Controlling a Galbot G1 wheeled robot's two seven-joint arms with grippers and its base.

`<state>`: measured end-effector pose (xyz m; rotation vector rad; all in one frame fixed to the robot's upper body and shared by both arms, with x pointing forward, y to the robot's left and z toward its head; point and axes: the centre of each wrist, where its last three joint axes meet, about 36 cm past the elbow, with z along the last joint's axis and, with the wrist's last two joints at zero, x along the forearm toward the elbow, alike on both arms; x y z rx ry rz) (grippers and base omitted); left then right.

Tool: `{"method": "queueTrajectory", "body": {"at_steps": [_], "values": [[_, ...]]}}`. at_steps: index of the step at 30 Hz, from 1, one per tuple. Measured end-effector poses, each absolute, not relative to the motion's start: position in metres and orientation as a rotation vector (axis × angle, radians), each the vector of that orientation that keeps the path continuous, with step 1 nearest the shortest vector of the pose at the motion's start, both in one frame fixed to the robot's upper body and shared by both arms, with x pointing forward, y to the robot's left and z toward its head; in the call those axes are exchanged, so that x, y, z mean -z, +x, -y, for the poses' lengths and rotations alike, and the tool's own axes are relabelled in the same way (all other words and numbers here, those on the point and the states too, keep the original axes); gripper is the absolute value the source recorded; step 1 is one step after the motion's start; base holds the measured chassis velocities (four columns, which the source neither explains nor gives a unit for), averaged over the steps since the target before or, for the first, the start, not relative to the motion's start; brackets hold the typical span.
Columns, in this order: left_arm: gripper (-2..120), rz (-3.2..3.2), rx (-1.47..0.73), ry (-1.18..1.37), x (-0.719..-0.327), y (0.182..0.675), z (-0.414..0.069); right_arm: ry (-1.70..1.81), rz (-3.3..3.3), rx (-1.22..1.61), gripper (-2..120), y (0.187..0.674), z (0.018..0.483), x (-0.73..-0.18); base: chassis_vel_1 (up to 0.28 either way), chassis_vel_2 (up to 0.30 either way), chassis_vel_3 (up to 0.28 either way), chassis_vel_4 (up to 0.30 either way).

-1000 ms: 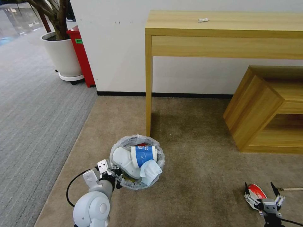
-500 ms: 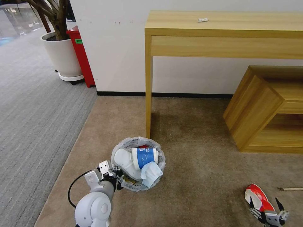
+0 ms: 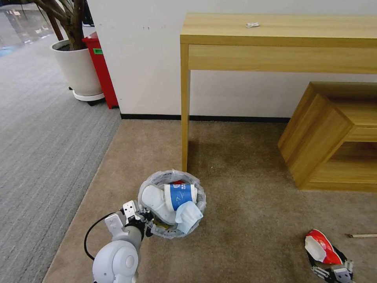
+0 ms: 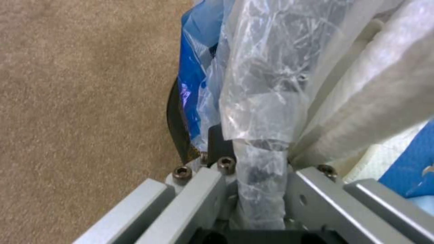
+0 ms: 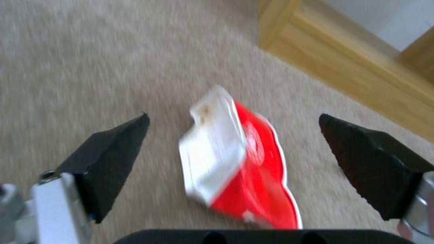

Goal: Pick up the trash bin and place the garbage on the floor into it.

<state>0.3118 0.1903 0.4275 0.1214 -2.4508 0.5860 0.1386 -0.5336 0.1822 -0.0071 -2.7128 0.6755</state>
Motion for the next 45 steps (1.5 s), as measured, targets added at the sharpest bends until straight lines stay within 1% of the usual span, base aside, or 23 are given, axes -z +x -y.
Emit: {"method": "queueTrajectory", "body": {"at_steps": [4, 7, 10, 16, 18, 19, 21, 36, 38, 39, 41, 43, 44, 45], "values": [[0, 2.453, -0.589, 0.119, -0.428, 0.312, -0.19, -0.013, 2.683, -0.707, 97, 0.132, 0.545, -0.18, 0.0, 0.0, 0.0, 0.0], [0, 2.453, -0.601, 0.113, -0.429, 0.312, -0.19, -0.007, 2.656, -0.745, 97, 0.124, 0.566, -0.182, 0.0, 0.0, 0.0, 0.0], [0, 2.455, -0.608, 0.108, -0.431, 0.311, -0.19, -0.01, 2.646, -0.766, 97, 0.126, 0.574, -0.179, 0.0, 0.0, 0.0, 0.0], [0, 2.46, -0.611, 0.105, -0.434, 0.309, -0.189, 0.004, 2.649, -0.775, 96, 0.138, 0.57, -0.169, 0.0, 0.0, 0.0, 0.0], [0, 2.462, -0.611, 0.105, -0.435, 0.307, -0.189, 0.017, 2.648, -0.768, 92, 0.145, 0.563, -0.16, 0.0, 0.0, 0.0, 0.0], [0, 2.464, -0.611, 0.106, -0.437, 0.306, -0.189, 0.028, 2.646, -0.767, 89, 0.149, 0.559, -0.156, 0.0, 0.0, 0.0, 0.0], [0, 2.467, -0.611, 0.107, -0.438, 0.304, -0.19, 0.037, 2.642, -0.769, 88, 0.152, 0.557, -0.152, 0.0, 0.0, 0.0, 0.0], [0, 2.471, -0.613, 0.131, -0.438, 0.301, -0.194, -0.021, 2.595, -0.798, 84, 0.169, 0.555, -0.137, 0.0, 0.0, 0.0, 0.0], [0, 2.469, -0.617, 0.127, -0.438, 0.302, -0.193, -0.05, 2.593, -0.802, 78, 0.172, 0.554, -0.136, 0.0, 0.0, 0.0, 0.0], [0, 2.469, -0.617, 0.127, -0.438, 0.302, -0.193, -0.05, 2.593, -0.802, 78, 0.172, 0.554, -0.136, 0.0, 0.0, 0.0, 0.0], [0, 2.471, -0.624, 0.12, -0.438, 0.303, -0.193, -0.062, 2.588, -0.81, 69, 0.174, 0.554, -0.134, 0.0, 0.0, 0.0, 0.0], [0, 2.471, -0.624, 0.12, -0.438, 0.303, -0.193, -0.063, 2.587, -0.812, 68, 0.173, 0.554, -0.134, 0.0, 0.0, 0.0, 0.0], [0, 2.471, -0.625, 0.12, -0.438, 0.303, -0.193, -0.067, 2.584, -0.814, 60, 0.173, 0.554, -0.133, 0.0, 0.0, 0.0, 0.0], [0, 2.47, -0.626, 0.12, -0.438, 0.303, -0.193, -0.068, 2.585, -0.815, 56, 0.174, 0.554, -0.132, 0.0, 0.0, 0.0, 0.0]]}}
